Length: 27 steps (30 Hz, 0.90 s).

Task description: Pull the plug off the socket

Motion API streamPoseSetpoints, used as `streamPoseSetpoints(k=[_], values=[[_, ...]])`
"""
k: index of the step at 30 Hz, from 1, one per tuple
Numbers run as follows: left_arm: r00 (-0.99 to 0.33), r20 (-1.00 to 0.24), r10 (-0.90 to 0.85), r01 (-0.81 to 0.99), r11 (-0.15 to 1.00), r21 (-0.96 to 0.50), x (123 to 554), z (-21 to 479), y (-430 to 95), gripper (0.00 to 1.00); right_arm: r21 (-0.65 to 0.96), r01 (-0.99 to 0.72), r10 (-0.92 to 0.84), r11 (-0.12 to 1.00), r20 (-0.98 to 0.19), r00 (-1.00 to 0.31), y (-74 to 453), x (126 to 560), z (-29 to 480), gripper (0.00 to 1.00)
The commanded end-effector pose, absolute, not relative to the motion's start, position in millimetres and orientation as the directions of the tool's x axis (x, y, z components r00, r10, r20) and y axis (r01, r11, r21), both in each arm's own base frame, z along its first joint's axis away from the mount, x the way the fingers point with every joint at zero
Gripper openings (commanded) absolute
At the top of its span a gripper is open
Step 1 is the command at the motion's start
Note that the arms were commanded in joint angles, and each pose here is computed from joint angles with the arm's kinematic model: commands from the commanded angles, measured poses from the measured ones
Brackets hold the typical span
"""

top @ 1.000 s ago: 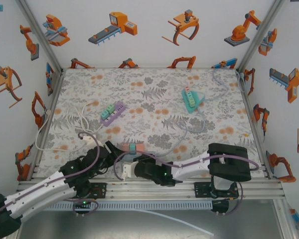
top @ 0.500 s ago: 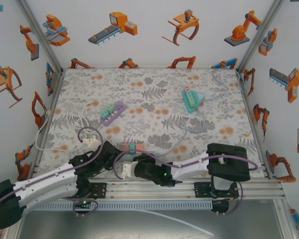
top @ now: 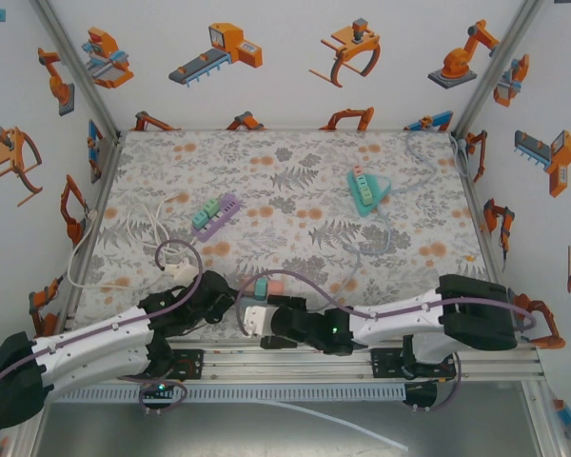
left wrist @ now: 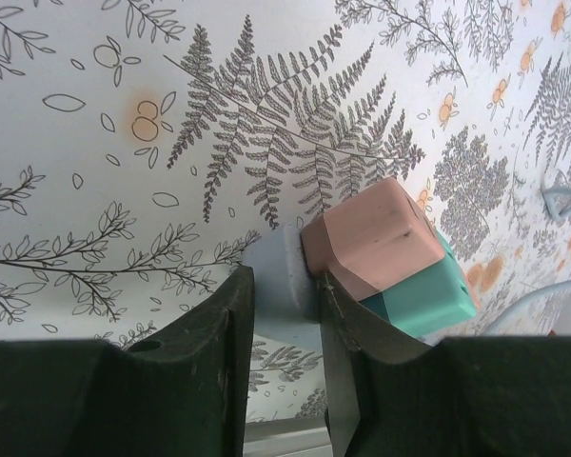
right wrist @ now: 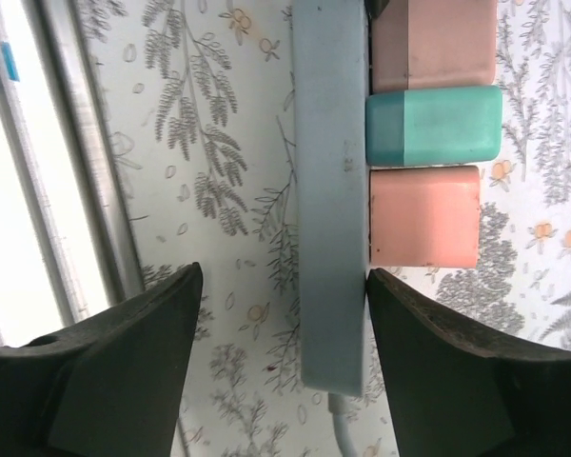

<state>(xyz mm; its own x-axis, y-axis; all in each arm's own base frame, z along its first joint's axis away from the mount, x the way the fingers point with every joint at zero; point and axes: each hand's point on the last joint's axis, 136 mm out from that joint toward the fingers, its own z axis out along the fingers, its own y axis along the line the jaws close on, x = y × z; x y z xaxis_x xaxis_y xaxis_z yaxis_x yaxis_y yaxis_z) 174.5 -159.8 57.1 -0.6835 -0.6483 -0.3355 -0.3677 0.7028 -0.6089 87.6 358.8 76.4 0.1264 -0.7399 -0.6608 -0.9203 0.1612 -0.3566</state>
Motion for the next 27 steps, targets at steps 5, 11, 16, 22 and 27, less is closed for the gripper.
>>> streamPoseSetpoints(k=[5, 11, 16, 22, 27], values=[[-0.822, -0.345, -0.454, -0.405, 0.890, -0.208, 114, -22, -93, 0.24, 0.096, -0.930, -0.513, 0.355, -0.811, -0.280, 361, 110, 149, 0.67], [-0.830, -0.380, -0.409, -0.374, 0.913, -0.164, 113, -23, -91, 0.24, 0.218, -0.898, -0.480, 0.382, -0.784, -0.395, 342, 136, 159, 0.73], [-0.831, -0.393, -0.394, -0.360, 0.919, -0.161, 114, -22, -93, 0.22, 0.274, -0.898, -0.546, 0.346, -0.719, -0.430, 331, 149, 139, 0.78], [-0.829, -0.398, -0.392, -0.353, 0.920, -0.172, 113, -21, -92, 0.21, 0.325, -0.891, -0.568, 0.315, -0.688, -0.452, 342, 168, 113, 0.76], [-0.826, -0.408, -0.390, -0.345, 0.921, -0.180, 114, -20, -92, 0.20, 0.396, -0.878, -0.557, 0.270, -0.680, -0.478, 360, 171, 103, 0.63]])
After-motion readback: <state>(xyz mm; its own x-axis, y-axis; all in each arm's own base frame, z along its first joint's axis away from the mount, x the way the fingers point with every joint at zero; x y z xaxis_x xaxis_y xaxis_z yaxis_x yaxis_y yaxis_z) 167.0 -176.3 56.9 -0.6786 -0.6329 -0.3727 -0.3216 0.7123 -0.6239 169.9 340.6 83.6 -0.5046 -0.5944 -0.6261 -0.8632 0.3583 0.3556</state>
